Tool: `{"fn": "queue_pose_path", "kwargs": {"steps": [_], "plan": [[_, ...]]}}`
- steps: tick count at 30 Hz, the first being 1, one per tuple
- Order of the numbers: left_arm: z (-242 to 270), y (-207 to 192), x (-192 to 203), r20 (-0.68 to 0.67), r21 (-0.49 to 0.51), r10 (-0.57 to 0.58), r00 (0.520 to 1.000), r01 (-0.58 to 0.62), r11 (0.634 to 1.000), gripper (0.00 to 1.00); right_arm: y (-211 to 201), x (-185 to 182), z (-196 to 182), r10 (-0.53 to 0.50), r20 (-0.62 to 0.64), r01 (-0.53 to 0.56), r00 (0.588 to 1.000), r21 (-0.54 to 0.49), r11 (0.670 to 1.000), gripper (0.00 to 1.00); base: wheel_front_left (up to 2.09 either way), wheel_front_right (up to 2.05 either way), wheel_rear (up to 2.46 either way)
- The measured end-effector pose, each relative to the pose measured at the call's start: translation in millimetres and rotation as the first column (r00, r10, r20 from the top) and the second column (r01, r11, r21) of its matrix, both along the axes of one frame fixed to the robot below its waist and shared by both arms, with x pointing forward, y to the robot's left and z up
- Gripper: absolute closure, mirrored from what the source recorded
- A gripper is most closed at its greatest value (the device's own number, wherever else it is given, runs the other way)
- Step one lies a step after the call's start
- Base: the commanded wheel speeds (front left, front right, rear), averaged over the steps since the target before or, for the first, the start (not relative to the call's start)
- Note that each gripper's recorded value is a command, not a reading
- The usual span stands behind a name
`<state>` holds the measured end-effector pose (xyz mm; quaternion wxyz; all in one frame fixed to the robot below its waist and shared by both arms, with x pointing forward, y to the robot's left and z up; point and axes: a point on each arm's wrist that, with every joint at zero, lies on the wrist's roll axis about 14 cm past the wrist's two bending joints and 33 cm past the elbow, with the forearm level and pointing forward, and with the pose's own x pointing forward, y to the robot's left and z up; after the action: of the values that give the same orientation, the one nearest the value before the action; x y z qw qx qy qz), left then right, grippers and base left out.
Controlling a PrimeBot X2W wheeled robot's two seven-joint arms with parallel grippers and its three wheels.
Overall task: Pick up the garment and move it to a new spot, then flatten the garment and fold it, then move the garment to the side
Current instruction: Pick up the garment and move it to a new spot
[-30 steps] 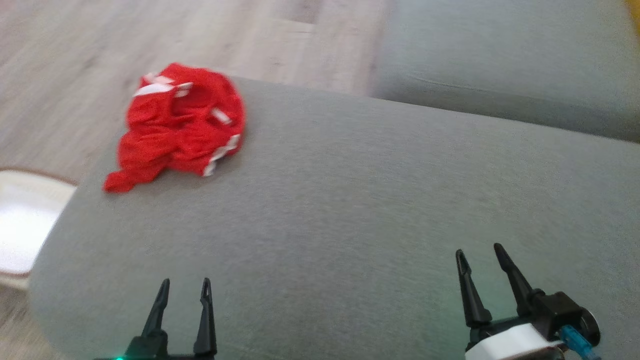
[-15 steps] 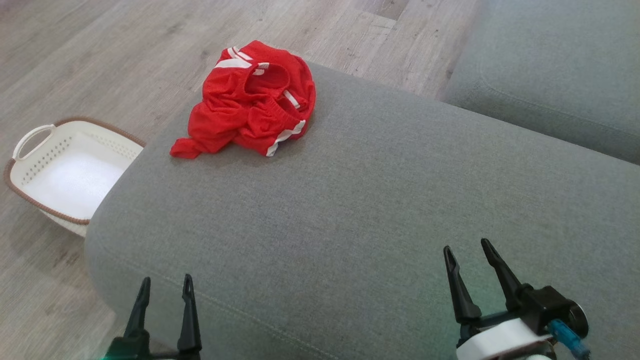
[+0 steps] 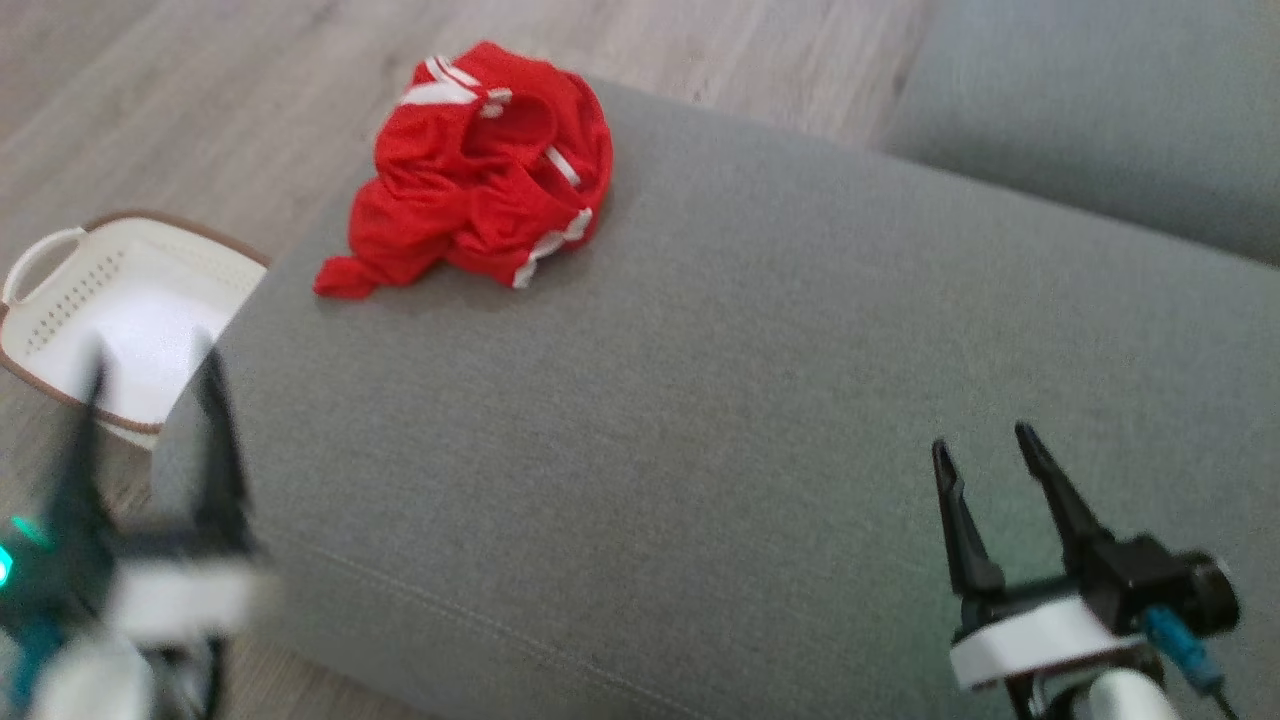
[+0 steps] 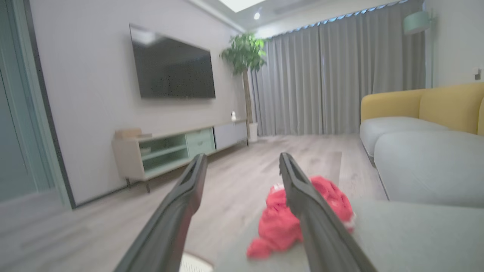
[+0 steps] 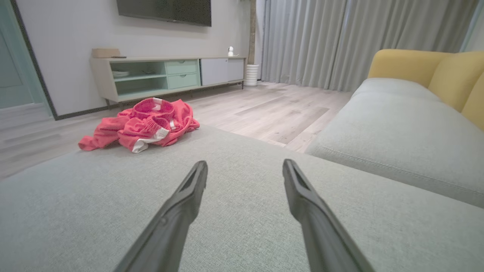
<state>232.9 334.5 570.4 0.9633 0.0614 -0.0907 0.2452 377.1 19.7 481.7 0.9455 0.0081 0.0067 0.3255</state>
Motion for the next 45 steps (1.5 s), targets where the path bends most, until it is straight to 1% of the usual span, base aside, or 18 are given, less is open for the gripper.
{"fn": "queue_pose_path", "kwargs": {"steps": [4, 8, 11, 13, 17, 19, 24, 28, 29, 30, 31, 34, 35, 36, 37, 38, 40, 45], "plan": [[88, 25, 52, 0.083, 0.198, -0.058, 0.995, 0.041, 0.979, 0.00, -1, 23, 12, -0.021, 0.044, 0.022, 0.999, -0.011, 1.000, 0.00, 0.00, 0.00, 0.00], [139, 32, 111, 0.058, 0.309, -0.136, 0.989, 0.112, 0.944, 0.00, -3, 50, 28, -0.051, 0.098, 0.052, 0.994, -0.006, 0.999, 0.00, 0.00, 0.00, 0.00], [156, 49, 154, 0.023, 0.316, -0.136, 0.990, 0.122, 0.941, 0.00, -6, 65, 30, -0.065, 0.115, 0.068, 0.991, -0.021, 0.997, 0.00, 0.00, 0.00, 0.00], [154, 56, 188, -0.023, 0.281, -0.144, 0.989, 0.145, 0.949, 0.00, -7, 74, 29, -0.072, 0.124, 0.076, 0.990, -0.035, 0.996, 0.00, 0.00, 0.00, 0.00], [110, 60, 253, -0.194, 0.176, -0.163, 0.967, 0.198, 0.964, 0.00, -18, 87, 23, -0.100, 0.123, 0.107, 0.987, -0.058, 0.993, 0.00, 0.00, 0.00, 0.00], [76, 61, 278, -0.253, 0.066, -0.184, 0.950, 0.207, 0.976, 0.00, -26, 90, 15, -0.120, 0.098, 0.127, 0.988, -0.067, 0.990, 0.00, 0.00, 0.00, 0.00], [-22, 46, 322, -0.458, -0.060, -0.233, 0.858, 0.232, 0.971, 0.00, -49, 101, -11, -0.182, 0.047, 0.187, 0.982, -0.111, 0.976, 0.00, 0.00, 0.00, 0.00], [-103, 37, 334, -0.598, -0.142, -0.255, 0.760, 0.212, 0.967, 0.00, -70, 108, -36, -0.235, 0.003, 0.233, 0.972, -0.142, 0.962, 0.00, 0.00, 0.00, 0.00], [-103, 37, 334, -0.598, -0.142, -0.255, 0.760, 0.212, 0.967, 0.00, -70, 108, -36, -0.235, 0.003, 0.233, 0.972, -0.142, 0.962, 0.00, 0.00, 0.00, 0.00], [-136, 36, 333, -0.651, -0.177, -0.260, 0.714, 0.190, 0.966, 0.00, -79, 109, -48, -0.258, -0.018, 0.252, 0.966, -0.159, 0.955, 0.00, 0.00, 0.00, 0.00], [-152, 36, 331, -0.681, -0.189, -0.256, 0.686, 0.174, 0.967, 0.00, -82, 110, -53, -0.266, -0.027, 0.259, 0.963, -0.166, 0.952, 0.00, 0.00, 0.00, 0.00], [-184, 40, 322, -0.742, -0.212, -0.245, 0.624, 0.129, 0.969, 0.00, -92, 110, -60, -0.290, -0.039, 0.279, 0.956, -0.184, 0.943, 0.00, 0.00, 0.00, 0.00], [-190, 41, 321, -0.751, -0.221, -0.249, 0.611, 0.123, 0.967, 0.05, -94, 110, -61, -0.295, -0.040, 0.283, 0.955, -0.186, 0.941, 0.00, 0.00, 0.00, 0.00], [-192, 41, 321, -0.754, -0.226, -0.249, 0.608, 0.116, 0.967, 0.42, -95, 110, -62, -0.297, -0.041, 0.285, 0.954, -0.187, 0.940, 0.00, 0.00, 0.00, 0.00], [-191, 42, 322, -0.753, -0.225, -0.246, 0.610, 0.113, 0.968, 0.73, -95, 110, -62, -0.297, -0.041, 0.285, 0.954, -0.185, 0.941, 0.00, 0.00, 0.00, 0.00], [-188, 43, 324, -0.747, -0.221, -0.244, 0.619, 0.114, 0.968, 1.00, -95, 110, -61, -0.296, -0.039, 0.285, 0.954, -0.183, 0.941, 0.00, 0.00, 0.00, 0.00], [-177, 45, 329, -0.721, -0.205, -0.238, 0.651, 0.127, 0.970, 1.00, -94, 110, -57, -0.294, -0.032, 0.284, 0.955, -0.172, 0.943, 0.00, 0.00, 0.00, 0.00], [-152, 51, 330, -0.685, -0.149, -0.216, 0.696, 0.157, 0.976, 1.00, -90, 107, -49, -0.286, -0.025, 0.279, 0.958, -0.147, 0.949, 0.00, 0.00, 0.00, 0.00]]}}
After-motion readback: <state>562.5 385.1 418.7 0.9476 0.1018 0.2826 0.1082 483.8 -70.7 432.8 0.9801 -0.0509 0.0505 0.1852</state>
